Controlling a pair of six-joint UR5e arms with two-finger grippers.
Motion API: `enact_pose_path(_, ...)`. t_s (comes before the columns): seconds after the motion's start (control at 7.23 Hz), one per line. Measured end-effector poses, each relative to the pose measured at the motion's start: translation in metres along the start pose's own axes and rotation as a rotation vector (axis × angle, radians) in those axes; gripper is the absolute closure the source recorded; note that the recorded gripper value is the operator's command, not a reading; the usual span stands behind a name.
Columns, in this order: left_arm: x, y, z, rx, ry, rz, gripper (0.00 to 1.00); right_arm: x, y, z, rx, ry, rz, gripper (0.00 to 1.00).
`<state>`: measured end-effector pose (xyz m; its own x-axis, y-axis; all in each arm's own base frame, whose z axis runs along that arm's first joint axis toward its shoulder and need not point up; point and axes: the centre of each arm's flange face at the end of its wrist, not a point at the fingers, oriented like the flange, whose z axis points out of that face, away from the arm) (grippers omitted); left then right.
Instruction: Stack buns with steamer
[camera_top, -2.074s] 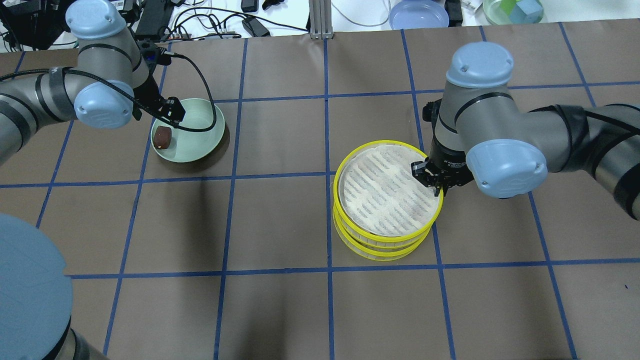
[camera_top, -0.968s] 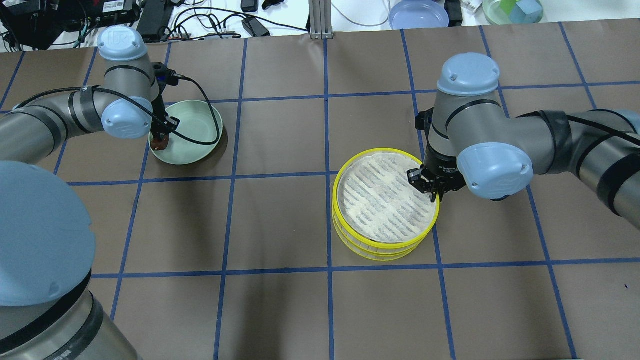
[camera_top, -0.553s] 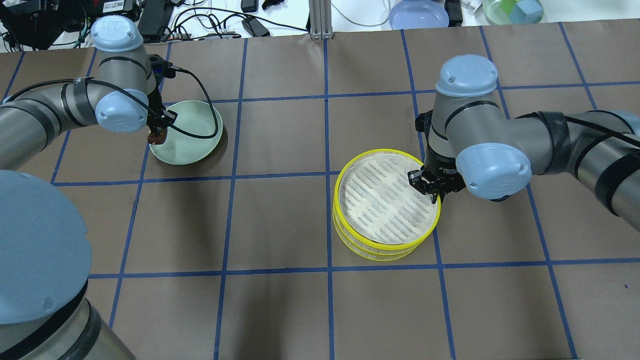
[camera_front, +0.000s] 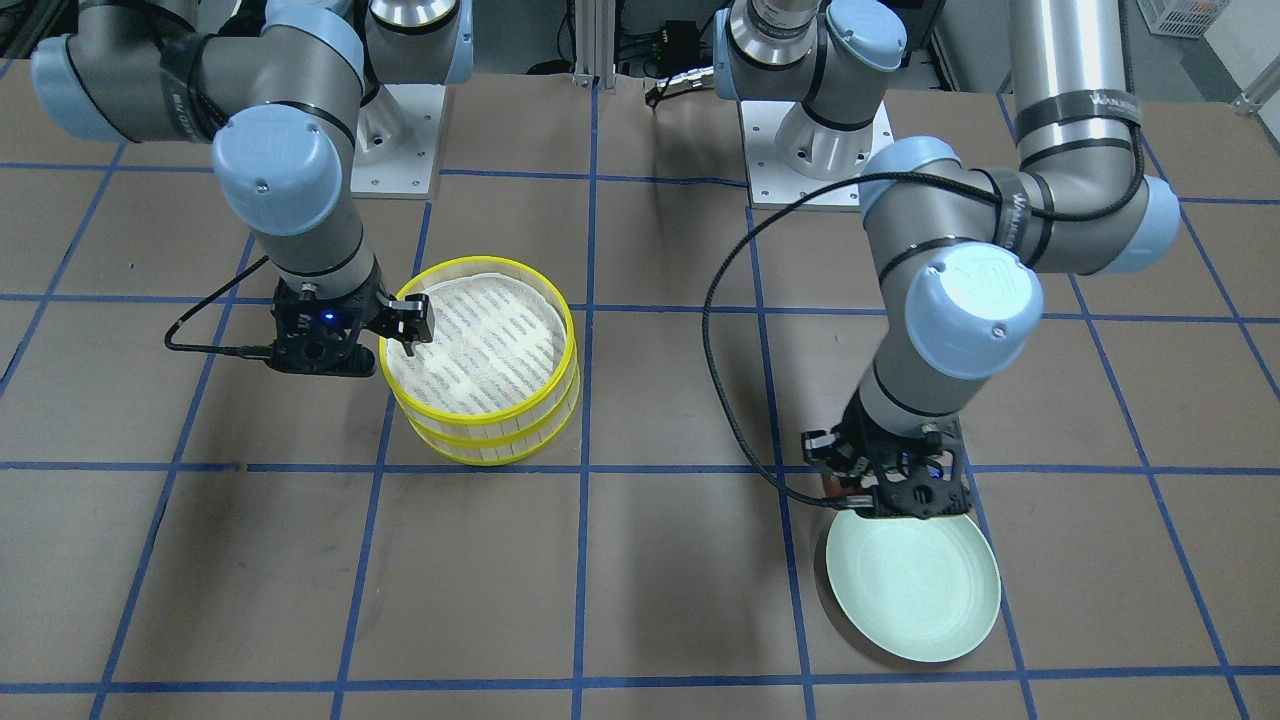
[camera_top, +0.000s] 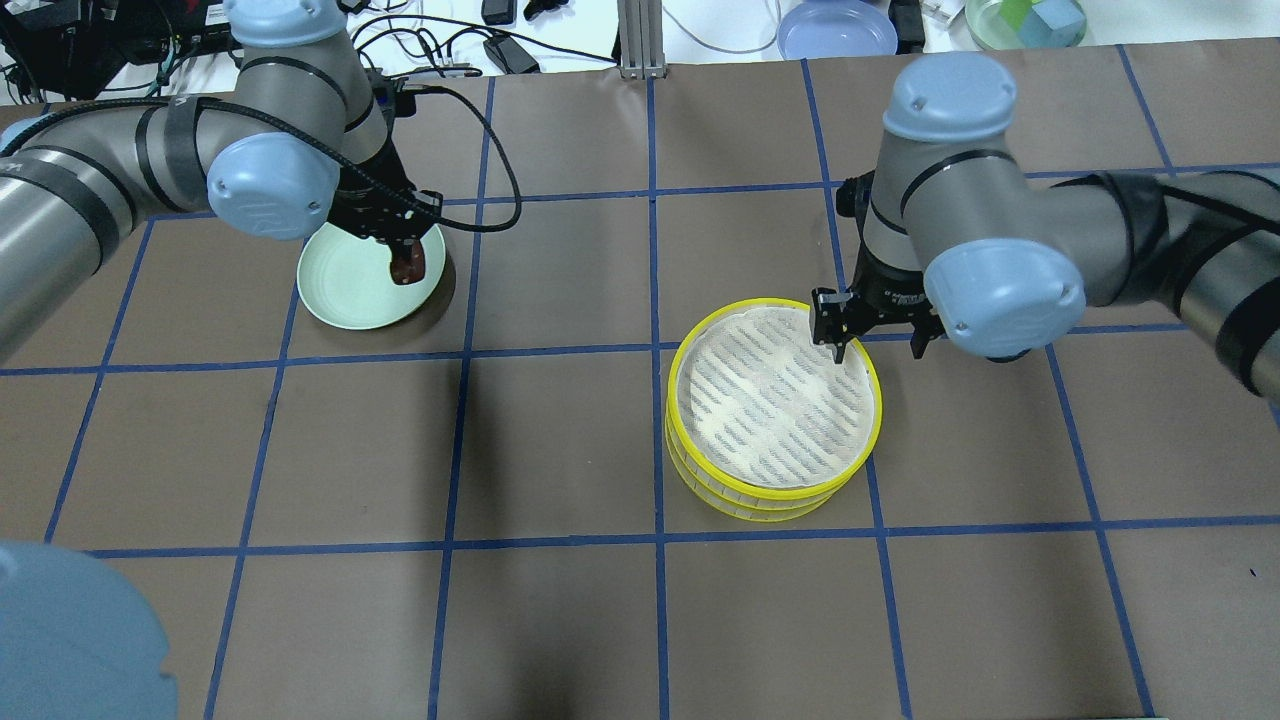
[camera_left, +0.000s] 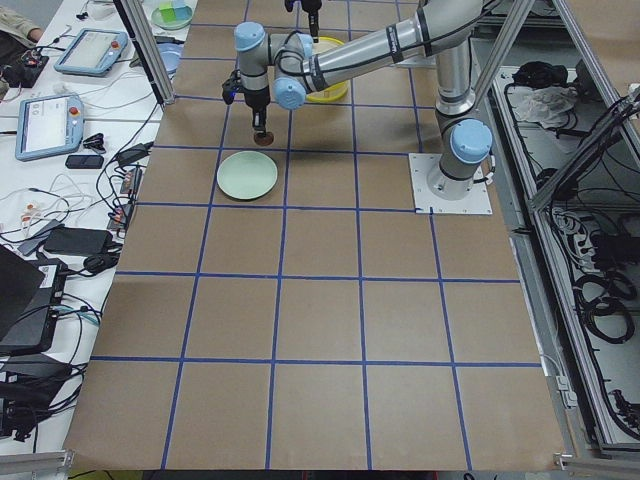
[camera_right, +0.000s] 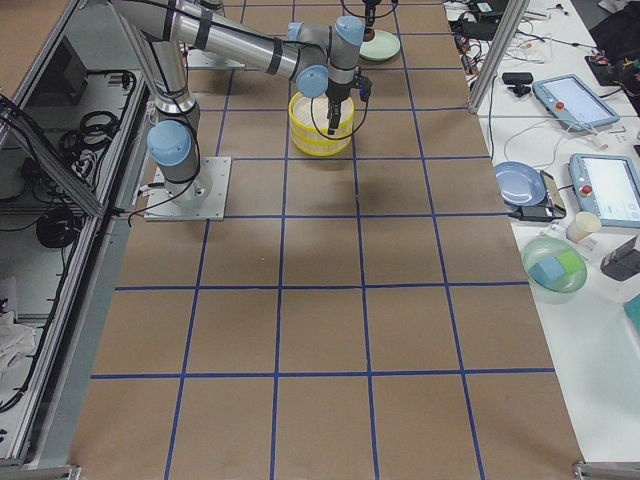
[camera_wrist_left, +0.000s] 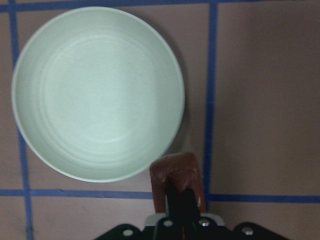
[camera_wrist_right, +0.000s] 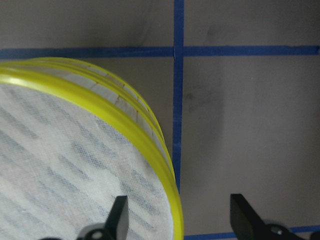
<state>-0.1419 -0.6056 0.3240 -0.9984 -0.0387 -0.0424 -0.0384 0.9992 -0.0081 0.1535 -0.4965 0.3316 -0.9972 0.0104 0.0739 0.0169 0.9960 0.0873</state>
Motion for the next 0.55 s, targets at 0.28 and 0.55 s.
enact_pose_path(0.28,0.098,0.054,-0.039,-0.039,0.162,-0.134,1.00,0.016,-0.011,-0.104,0.080,-0.013,0.024,0.00)
enact_pose_path(0.55,0.197,0.117,-0.048,-0.134,0.272,-0.236,1.00,0.027,-0.001,-0.194,0.141,-0.019,0.041,0.00)
